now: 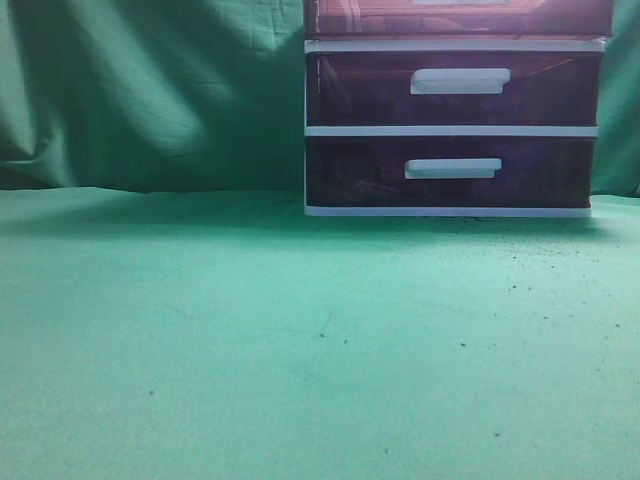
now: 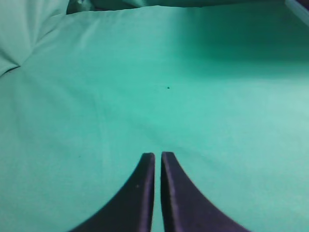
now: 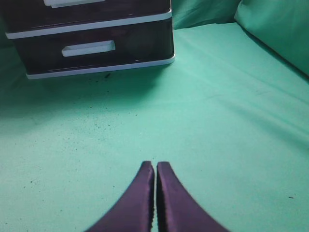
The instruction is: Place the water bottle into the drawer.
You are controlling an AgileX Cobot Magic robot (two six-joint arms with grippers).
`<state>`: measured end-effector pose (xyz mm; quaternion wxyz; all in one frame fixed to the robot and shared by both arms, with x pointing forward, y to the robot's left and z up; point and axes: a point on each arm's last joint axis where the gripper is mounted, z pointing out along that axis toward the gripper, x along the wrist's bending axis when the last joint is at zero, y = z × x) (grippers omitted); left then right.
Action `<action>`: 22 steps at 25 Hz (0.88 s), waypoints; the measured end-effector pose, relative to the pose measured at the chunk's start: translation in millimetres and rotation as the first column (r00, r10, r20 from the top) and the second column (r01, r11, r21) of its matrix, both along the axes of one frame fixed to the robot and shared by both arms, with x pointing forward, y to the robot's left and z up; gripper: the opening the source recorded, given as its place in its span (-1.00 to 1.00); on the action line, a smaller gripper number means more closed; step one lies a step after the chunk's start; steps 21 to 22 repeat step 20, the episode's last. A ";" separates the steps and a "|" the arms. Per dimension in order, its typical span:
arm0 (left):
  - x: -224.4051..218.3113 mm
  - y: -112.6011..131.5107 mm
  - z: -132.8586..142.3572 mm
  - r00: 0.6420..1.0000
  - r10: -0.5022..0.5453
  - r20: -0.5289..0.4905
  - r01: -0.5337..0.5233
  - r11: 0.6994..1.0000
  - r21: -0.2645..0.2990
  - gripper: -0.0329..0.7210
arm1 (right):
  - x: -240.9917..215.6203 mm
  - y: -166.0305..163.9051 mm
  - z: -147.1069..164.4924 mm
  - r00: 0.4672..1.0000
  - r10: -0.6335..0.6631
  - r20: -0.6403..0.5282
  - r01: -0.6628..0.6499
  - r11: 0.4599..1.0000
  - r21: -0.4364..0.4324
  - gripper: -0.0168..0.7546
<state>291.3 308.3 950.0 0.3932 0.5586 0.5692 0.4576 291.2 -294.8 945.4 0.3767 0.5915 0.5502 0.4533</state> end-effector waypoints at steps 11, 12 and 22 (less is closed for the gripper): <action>0.3 -5.8 -0.5 0.998 -0.066 -0.003 0.066 0.998 -0.002 -0.91 | 0.0 0.0 0.0 1.000 0.000 0.000 0.000 1.000 0.000 -0.96; 0.3 -5.8 -0.5 0.998 -0.066 -0.002 0.066 0.998 -0.004 -0.91 | 0.0 0.0 0.0 1.000 0.000 0.000 0.000 1.000 0.000 -0.96; 0.3 -6.0 -0.5 0.998 -0.067 -0.002 0.067 0.998 -0.007 -0.91 | 0.0 0.0 0.0 1.000 0.000 0.000 0.000 1.000 0.000 -0.96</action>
